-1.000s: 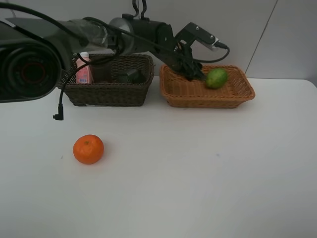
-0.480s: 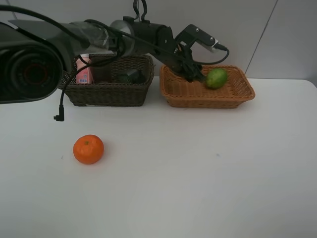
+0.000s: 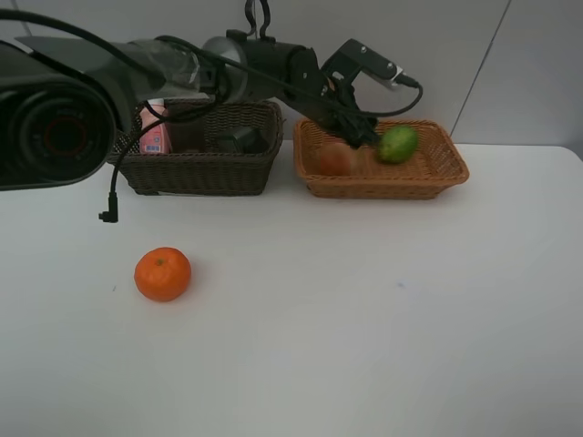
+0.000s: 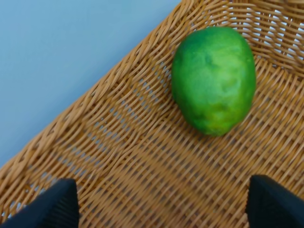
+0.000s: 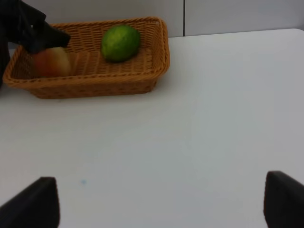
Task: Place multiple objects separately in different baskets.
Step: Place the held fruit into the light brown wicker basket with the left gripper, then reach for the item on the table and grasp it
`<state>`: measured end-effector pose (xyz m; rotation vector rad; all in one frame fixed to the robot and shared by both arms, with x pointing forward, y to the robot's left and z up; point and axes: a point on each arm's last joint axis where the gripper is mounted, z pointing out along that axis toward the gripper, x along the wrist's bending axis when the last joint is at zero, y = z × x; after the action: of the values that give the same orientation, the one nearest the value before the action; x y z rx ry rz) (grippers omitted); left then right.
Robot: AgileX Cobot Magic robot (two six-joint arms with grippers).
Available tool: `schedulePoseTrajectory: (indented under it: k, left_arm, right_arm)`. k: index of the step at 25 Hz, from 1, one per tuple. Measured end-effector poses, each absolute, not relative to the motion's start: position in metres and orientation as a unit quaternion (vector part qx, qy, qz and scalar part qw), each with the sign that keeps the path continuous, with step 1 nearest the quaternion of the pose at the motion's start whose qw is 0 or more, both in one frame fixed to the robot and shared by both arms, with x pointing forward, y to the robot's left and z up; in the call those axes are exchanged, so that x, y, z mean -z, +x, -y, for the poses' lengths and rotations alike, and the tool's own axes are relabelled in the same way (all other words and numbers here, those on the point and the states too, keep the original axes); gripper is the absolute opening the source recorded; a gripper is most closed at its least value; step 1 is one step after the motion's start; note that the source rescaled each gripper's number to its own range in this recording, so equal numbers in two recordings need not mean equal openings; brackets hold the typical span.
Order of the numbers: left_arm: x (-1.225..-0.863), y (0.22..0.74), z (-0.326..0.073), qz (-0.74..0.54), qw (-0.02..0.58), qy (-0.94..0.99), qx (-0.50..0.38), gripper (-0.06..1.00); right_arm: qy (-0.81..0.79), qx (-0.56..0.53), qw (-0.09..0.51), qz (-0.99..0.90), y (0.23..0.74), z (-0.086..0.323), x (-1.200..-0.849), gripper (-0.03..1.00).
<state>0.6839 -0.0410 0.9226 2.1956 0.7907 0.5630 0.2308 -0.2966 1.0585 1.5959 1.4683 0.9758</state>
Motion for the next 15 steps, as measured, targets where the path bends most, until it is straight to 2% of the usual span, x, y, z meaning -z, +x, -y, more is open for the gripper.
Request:
schedulePoseTrajectory:
  k: [15]
  left_arm:
    - [-0.9199, 0.6813, 0.0414, -0.311, 0.352, 0.858, -0.207, 0.92]
  right_arm:
    - [0.623, -0.381, 0.373, -0.573, 0.2308, 0.2966, -1.0585, 1.00]
